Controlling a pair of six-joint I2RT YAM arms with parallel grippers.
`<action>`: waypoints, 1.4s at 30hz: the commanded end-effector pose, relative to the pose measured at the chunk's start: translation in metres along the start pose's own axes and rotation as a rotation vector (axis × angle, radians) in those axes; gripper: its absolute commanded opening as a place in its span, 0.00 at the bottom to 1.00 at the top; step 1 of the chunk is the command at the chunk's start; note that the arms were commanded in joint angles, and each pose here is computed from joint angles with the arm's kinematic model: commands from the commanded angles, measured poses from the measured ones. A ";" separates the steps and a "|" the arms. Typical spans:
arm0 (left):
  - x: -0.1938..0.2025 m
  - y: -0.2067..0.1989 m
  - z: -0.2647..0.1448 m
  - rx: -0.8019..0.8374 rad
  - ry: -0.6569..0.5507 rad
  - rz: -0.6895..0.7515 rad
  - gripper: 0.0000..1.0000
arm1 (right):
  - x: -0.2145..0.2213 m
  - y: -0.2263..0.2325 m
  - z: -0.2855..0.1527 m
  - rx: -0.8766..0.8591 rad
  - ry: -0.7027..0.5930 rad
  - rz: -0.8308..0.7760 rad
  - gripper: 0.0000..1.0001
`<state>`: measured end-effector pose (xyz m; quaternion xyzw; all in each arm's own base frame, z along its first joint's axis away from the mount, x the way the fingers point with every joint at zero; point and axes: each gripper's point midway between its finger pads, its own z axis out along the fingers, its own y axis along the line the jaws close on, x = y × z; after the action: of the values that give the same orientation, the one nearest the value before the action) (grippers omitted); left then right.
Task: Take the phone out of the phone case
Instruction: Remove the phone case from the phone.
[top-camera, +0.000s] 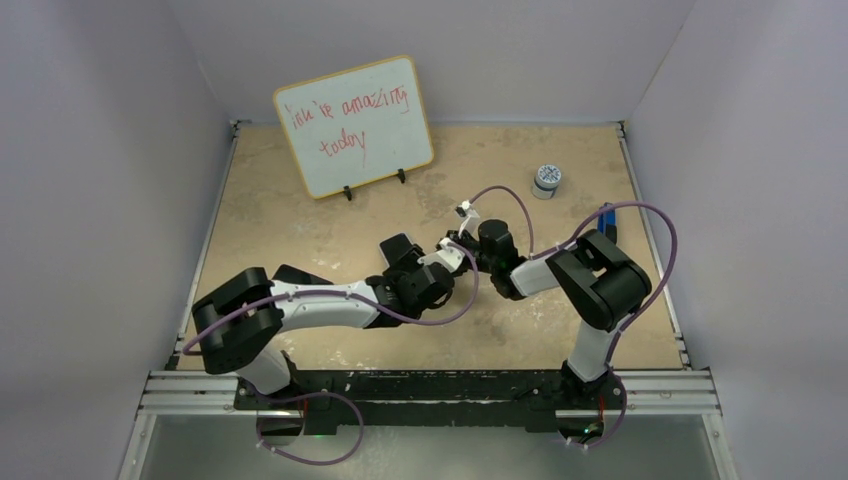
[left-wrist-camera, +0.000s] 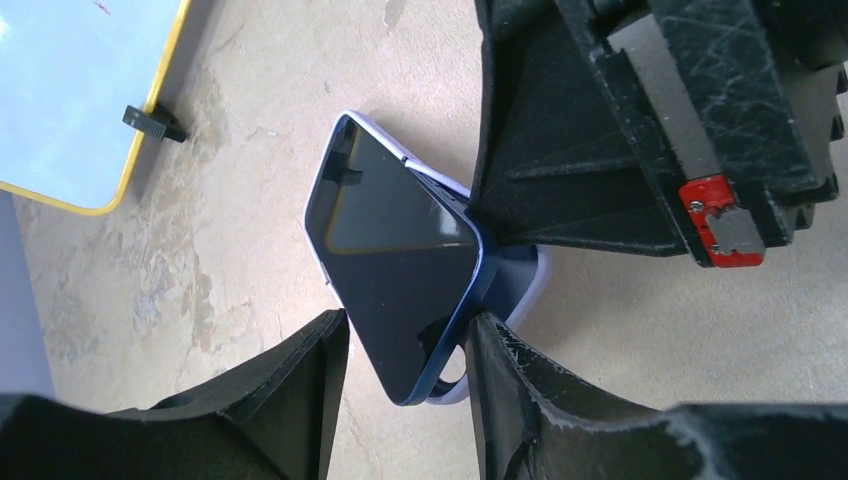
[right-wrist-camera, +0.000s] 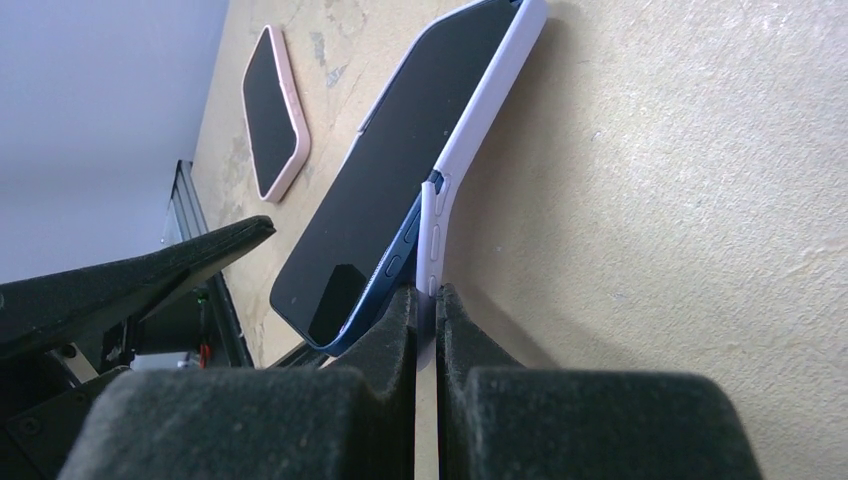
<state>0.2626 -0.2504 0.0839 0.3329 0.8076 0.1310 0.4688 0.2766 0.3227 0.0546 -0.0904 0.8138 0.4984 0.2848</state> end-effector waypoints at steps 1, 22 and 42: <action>-0.010 0.022 0.006 -0.123 -0.006 0.059 0.47 | -0.004 0.025 0.001 -0.120 0.017 -0.032 0.00; -0.006 0.010 0.016 -0.119 0.032 0.139 0.05 | -0.002 0.023 0.003 -0.122 0.021 -0.010 0.00; -0.046 0.036 -0.059 0.075 -0.242 -0.104 0.00 | -0.011 -0.010 0.001 0.043 -0.035 -0.036 0.00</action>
<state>0.2461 -0.2431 0.1498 0.3455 0.7737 0.0765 0.5255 0.2778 0.3195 0.0406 -0.0818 0.8252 0.4888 0.2710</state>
